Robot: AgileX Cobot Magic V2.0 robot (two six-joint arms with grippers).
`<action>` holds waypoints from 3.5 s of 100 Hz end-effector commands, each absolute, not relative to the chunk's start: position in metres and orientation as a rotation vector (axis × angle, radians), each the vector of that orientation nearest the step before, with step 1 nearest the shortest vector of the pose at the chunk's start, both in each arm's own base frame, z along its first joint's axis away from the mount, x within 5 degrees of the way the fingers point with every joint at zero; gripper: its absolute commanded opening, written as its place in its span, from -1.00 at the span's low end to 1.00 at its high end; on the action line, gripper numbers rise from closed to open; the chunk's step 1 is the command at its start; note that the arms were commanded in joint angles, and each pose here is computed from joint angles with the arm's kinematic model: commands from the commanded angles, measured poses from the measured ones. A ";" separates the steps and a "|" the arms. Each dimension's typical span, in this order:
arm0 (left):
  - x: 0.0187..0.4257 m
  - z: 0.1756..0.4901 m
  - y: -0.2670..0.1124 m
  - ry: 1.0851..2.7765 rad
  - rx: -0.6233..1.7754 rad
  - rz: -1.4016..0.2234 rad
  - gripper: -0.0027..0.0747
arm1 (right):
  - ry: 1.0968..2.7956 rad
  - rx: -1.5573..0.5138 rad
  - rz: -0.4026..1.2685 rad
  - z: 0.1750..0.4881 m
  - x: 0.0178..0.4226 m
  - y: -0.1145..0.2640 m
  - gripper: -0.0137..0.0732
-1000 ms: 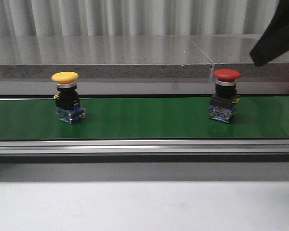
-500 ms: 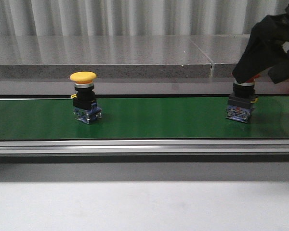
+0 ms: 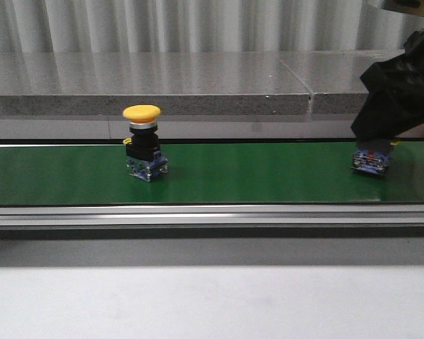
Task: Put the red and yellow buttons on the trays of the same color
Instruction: 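Carry the red button into the red tray and release it, then lower the right gripper onto the yellow button on the belt and grasp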
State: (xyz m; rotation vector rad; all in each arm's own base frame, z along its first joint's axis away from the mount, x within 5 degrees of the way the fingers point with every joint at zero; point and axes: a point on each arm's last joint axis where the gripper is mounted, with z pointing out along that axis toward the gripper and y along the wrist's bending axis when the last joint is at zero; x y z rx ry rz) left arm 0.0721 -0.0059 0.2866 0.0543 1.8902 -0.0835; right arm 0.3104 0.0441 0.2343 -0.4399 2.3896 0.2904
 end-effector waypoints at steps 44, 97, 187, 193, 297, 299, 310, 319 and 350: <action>0.074 0.301 -0.007 1.802 0.051 -0.110 -0.99 | 2.172 -0.168 0.089 0.310 0.335 -0.040 -0.26; 0.074 0.301 -0.007 1.802 0.051 -0.110 -0.99 | 1.995 0.290 -0.234 0.311 0.330 -0.151 -0.26; 0.074 0.301 -0.007 1.802 0.051 -0.110 -0.99 | 2.209 0.388 -0.237 0.204 0.365 -0.177 -0.06; 0.074 0.301 -0.007 1.802 0.051 -0.110 -0.99 | 2.212 0.387 -0.233 0.204 0.365 -0.177 0.19; 0.074 0.301 -0.007 1.802 0.051 -0.110 -0.99 | 2.197 -0.013 0.134 0.313 0.287 -0.064 0.82; 0.074 0.301 -0.007 1.802 0.051 -0.110 -0.99 | 2.211 -0.038 0.142 0.311 0.284 -0.059 0.82; 0.074 0.301 -0.007 1.802 0.051 -0.110 -0.99 | 2.270 -0.173 0.175 0.303 0.273 -0.036 0.82; 0.074 0.301 -0.007 1.802 0.051 -0.110 -0.99 | 2.321 -0.305 0.211 0.297 0.271 -0.018 0.82; 0.074 0.301 -0.007 1.802 0.051 -0.110 -0.99 | 2.356 -0.614 0.274 0.280 0.275 0.037 0.82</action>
